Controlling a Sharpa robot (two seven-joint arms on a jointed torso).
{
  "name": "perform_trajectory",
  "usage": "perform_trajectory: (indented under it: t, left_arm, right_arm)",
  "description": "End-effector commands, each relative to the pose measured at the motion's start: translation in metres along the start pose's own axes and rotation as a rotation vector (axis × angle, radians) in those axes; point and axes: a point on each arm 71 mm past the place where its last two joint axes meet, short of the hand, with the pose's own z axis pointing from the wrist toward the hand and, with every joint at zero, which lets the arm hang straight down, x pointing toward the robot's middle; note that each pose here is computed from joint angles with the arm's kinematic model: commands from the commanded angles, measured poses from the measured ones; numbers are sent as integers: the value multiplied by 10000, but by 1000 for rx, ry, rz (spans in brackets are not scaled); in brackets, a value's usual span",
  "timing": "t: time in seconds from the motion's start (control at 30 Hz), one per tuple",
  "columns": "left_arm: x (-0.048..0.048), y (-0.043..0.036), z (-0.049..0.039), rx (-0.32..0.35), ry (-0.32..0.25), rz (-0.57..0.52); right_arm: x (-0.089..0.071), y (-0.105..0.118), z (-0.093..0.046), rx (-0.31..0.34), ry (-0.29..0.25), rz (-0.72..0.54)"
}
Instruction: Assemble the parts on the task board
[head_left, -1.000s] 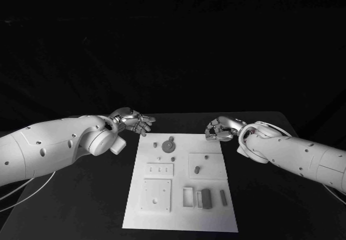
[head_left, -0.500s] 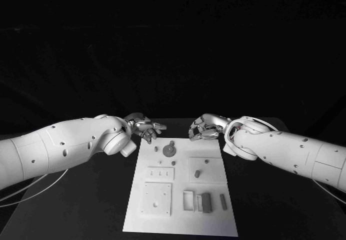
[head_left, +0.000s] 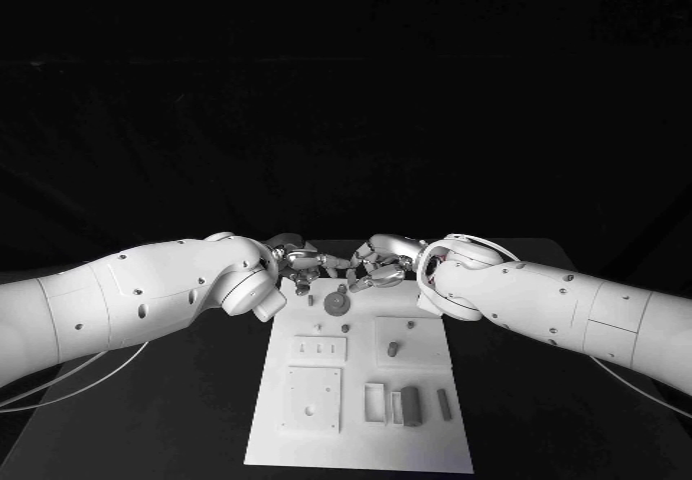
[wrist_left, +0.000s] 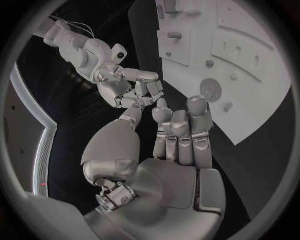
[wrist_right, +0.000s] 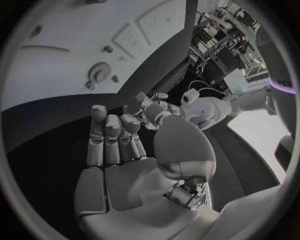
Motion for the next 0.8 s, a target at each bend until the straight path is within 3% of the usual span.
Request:
perform_trajectory:
  t: [0.03, 0.3, 0.8]
  left_arm:
    - [75, -14, -7, -29, 44, 11]
    - [164, -25, -27, -65, 74, 56]
    - [123, 22, -33, -129, 21, 95]
  right_arm:
    - [46, 23, 19, -4, 38, -9]
    - [69, 62, 40, -12, 41, -12]
    - [82, 100, 27, -24, 40, -13]
